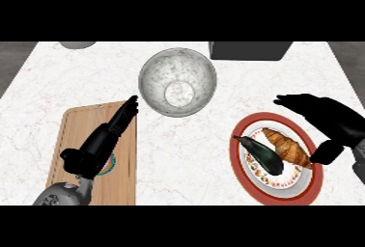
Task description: Pick the croissant from the plate and place it in the bowl
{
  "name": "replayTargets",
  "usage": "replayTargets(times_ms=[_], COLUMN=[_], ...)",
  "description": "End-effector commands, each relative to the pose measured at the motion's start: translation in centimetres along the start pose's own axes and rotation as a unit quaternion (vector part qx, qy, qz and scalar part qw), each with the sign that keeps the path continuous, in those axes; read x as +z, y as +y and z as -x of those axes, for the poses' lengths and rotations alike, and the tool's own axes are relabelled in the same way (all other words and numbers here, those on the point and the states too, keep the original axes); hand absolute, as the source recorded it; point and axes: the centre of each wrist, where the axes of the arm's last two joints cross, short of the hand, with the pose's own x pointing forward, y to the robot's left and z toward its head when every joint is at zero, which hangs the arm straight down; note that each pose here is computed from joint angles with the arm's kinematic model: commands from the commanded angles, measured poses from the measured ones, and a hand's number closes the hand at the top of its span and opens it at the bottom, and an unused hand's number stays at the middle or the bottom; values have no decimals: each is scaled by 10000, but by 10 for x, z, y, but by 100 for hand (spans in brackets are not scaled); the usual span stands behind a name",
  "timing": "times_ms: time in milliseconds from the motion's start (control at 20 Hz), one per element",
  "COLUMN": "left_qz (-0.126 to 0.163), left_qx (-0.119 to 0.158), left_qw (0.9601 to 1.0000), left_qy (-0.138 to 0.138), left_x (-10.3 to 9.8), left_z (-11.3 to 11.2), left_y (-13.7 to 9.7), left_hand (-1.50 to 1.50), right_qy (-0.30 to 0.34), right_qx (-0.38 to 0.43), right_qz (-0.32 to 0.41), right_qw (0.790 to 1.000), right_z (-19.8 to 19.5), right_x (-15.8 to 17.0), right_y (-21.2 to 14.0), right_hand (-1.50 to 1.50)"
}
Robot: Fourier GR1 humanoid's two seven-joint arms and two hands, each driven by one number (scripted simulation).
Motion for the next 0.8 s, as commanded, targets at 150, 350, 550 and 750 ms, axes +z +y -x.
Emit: replayTargets(times_ms=[150, 350, 550, 750], left_qz=[-115, -4, -141, 35], left_qx=[75, 97, 83, 67], left_qw=[9999, 10000, 9999, 10000], left_qy=[36, 4, 11, 4], left_x=[-3, 11, -3, -7], left_z=[3, 10, -6, 12], left_y=[0, -3, 16, -10], left_hand=[0, 0, 0, 0], right_qy=[708, 888, 1234, 1217], right_qx=[900, 886, 801, 883], right_qz=[-1767, -2059, -2219, -2228], right_qw=[9776, 9705, 9639, 9632], right_z=[-56, -92, -85, -122], right_x=[-6, -20, -12, -31], right_y=[-18, -37, -25, -11], right_hand=[-150, -150, -150, -150])
